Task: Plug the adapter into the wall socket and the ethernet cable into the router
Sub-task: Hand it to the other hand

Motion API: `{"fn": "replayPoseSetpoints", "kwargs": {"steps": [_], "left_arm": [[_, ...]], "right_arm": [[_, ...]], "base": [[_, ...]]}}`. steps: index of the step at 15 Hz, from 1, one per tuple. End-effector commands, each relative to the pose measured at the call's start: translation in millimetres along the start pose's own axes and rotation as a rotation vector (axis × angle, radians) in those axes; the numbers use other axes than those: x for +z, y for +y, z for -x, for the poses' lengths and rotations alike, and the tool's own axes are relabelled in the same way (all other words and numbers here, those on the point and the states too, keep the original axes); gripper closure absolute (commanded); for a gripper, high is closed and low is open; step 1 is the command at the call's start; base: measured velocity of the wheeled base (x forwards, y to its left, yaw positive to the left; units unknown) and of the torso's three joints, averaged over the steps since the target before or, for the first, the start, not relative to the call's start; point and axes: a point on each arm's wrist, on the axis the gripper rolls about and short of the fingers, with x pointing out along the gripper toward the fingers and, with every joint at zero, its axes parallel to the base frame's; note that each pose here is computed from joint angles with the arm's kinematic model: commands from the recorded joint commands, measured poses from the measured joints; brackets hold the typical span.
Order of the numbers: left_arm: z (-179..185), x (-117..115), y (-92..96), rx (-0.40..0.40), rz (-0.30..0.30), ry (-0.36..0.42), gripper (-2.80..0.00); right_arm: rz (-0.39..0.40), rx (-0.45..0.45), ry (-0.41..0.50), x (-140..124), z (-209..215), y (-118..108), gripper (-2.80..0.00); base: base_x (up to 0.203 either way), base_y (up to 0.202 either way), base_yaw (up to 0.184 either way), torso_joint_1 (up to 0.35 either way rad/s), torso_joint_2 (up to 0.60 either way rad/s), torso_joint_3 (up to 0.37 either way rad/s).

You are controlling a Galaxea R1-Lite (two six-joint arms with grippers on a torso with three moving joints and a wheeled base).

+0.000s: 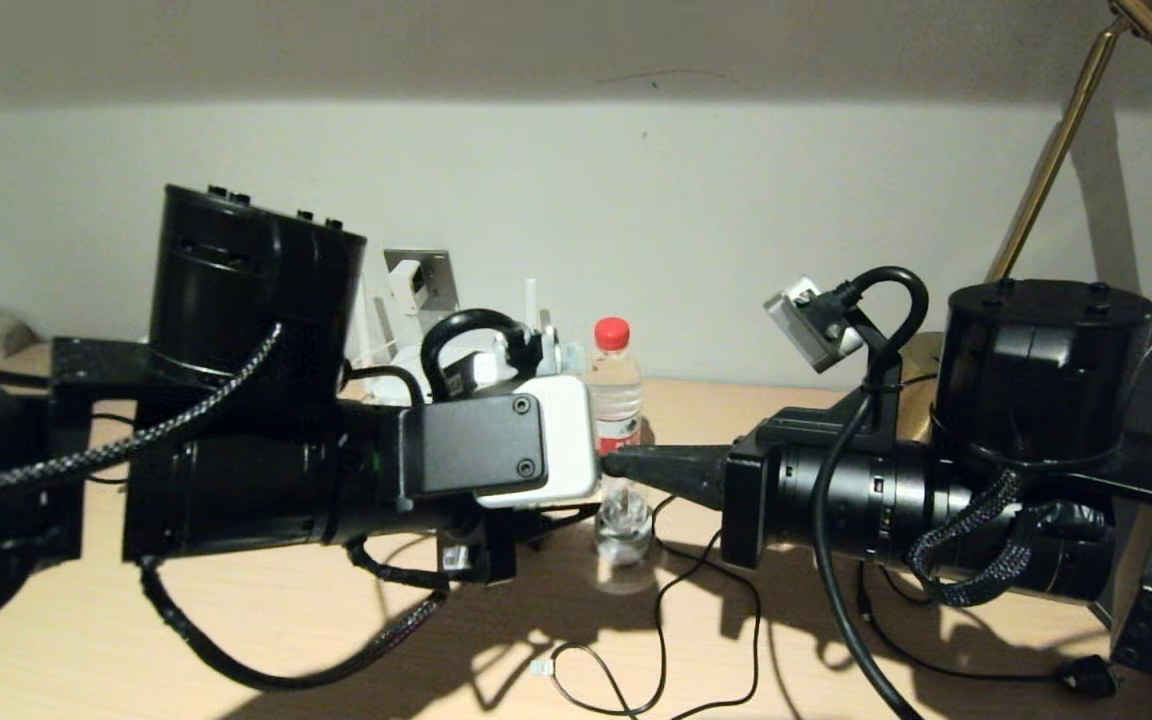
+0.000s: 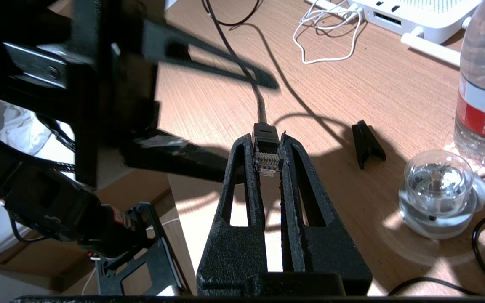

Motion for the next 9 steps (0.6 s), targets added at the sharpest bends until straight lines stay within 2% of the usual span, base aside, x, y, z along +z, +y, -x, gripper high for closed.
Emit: {"fn": "replayPoseSetpoints", "kwargs": {"steps": [1, 3, 5, 7, 9], "left_arm": [[11, 4, 3.4, 0.029, -0.010, -0.015, -2.80], [22, 6, 7.3, 0.059, -0.012, -0.028, -2.80], [36, 9, 14.0, 0.110, 0.014, -0.045, -2.80], [34, 6, 21.5, 0.194, 0.012, -0.075, -2.80], [22, -2, 17.6, 0.271, 0.003, -0.130, -2.80]], "right_arm": [[-0.005, 0.000, -0.004, 0, 2, 0, 0.00], [-0.034, -0.015, -0.013, 1, 5, 0, 0.00], [-0.121, -0.081, -0.085, 12, 10, 1, 0.00], [-0.228, -0.089, -0.161, 32, 20, 6, 0.00], [-0.333, -0.105, -0.139, 46, 26, 12, 0.00]], "base": [[0.000, 0.000, 0.000, 0.000, 0.00, 0.000], [0.000, 0.000, 0.000, 0.000, 0.00, 0.000], [0.000, 0.000, 0.000, 0.000, 0.00, 0.000], [0.000, 0.000, 0.000, 0.000, 0.00, 0.000], [0.000, 0.000, 0.000, 0.000, 0.00, 0.000]]}}
